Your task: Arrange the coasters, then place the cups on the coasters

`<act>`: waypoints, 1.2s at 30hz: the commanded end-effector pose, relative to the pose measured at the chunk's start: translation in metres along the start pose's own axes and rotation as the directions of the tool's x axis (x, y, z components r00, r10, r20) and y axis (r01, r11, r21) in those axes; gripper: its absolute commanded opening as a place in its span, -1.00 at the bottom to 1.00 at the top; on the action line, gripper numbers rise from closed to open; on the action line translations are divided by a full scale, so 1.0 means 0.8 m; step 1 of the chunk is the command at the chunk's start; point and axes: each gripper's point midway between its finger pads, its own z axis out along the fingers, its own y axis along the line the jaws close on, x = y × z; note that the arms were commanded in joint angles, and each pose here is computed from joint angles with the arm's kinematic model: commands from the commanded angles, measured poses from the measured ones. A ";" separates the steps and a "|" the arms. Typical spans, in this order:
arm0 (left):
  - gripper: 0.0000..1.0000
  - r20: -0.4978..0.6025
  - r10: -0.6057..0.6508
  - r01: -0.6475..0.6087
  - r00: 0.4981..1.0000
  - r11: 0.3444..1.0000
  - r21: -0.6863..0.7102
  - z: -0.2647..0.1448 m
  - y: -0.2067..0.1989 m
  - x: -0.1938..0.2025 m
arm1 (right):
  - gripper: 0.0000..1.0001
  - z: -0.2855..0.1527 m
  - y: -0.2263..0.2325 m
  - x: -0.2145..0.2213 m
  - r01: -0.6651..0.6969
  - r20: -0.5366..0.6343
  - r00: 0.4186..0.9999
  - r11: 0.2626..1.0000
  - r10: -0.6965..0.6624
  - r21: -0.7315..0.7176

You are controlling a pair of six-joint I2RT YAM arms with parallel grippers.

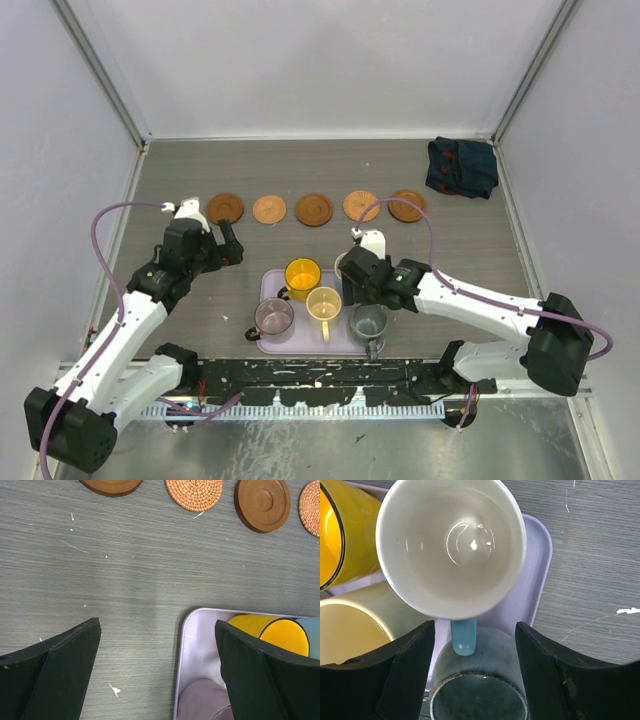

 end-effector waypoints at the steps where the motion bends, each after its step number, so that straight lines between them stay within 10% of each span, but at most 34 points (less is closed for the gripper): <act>1: 0.96 0.045 0.006 -0.008 0.999 0.999 0.031 -0.001 -0.010 -0.017 | 0.38 0.008 0.012 -0.015 -0.013 0.050 0.999 1.000 0.014 -0.013; 36: 0.96 0.017 0.012 -0.012 1.000 1.000 -0.017 0.005 0.002 -0.005 | -0.21 0.037 0.005 0.001 -0.019 0.035 0.999 0.999 0.018 0.042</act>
